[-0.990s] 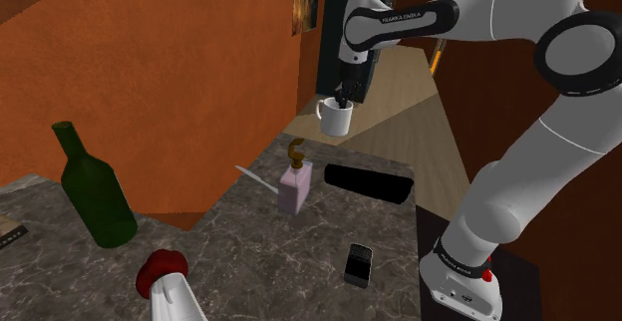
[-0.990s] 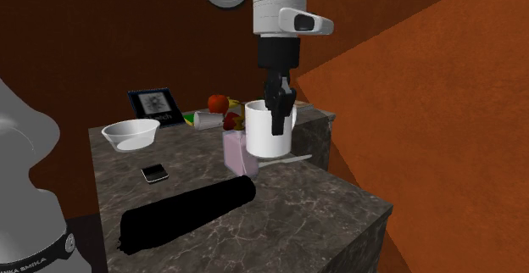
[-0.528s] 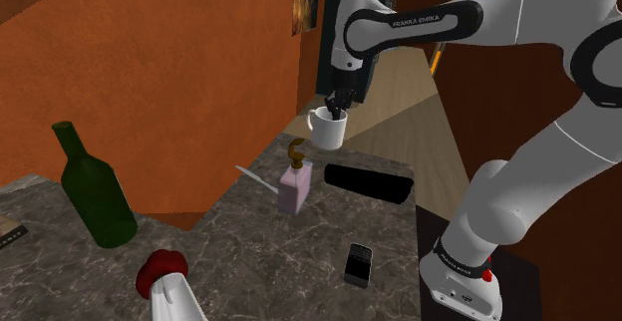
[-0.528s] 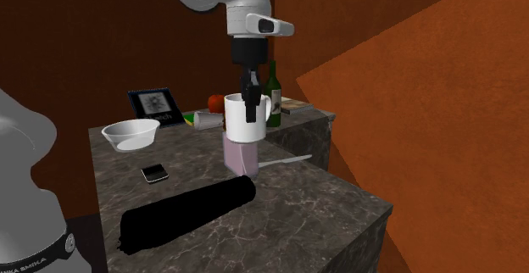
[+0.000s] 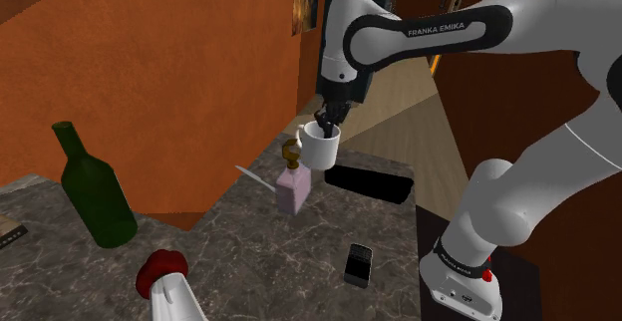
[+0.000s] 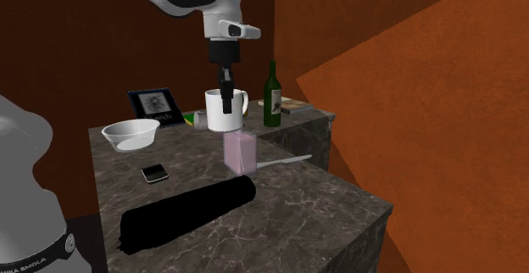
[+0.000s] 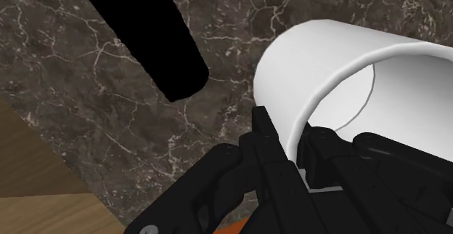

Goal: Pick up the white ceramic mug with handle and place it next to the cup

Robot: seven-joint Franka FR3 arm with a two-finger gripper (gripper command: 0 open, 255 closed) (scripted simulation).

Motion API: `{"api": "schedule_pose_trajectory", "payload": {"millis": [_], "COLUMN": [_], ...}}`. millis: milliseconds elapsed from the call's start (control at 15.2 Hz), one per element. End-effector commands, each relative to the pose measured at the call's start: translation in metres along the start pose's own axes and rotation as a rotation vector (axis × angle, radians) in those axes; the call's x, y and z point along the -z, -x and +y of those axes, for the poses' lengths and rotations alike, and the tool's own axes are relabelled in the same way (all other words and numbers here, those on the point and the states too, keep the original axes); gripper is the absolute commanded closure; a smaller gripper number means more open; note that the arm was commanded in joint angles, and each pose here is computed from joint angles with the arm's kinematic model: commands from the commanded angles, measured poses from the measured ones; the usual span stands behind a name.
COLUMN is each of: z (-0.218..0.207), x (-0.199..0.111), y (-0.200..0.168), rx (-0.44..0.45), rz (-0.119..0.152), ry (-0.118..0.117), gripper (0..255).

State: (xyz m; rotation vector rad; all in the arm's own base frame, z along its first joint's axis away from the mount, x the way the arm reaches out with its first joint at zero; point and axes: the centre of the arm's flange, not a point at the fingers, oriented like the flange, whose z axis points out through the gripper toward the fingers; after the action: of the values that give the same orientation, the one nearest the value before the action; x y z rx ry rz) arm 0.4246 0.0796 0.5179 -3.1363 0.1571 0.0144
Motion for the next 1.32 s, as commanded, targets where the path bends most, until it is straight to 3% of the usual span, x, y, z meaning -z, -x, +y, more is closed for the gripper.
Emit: {"api": "schedule_pose_trajectory", "payload": {"millis": [0,1254], "z": [-0.025,-0.252], "x": [0.003,0.003], "y": [0.011,0.117], "rx": [-0.001,-0.001], "rz": [0.0,0.0], "ry": [0.0,0.0], "gripper": [255,255]}}
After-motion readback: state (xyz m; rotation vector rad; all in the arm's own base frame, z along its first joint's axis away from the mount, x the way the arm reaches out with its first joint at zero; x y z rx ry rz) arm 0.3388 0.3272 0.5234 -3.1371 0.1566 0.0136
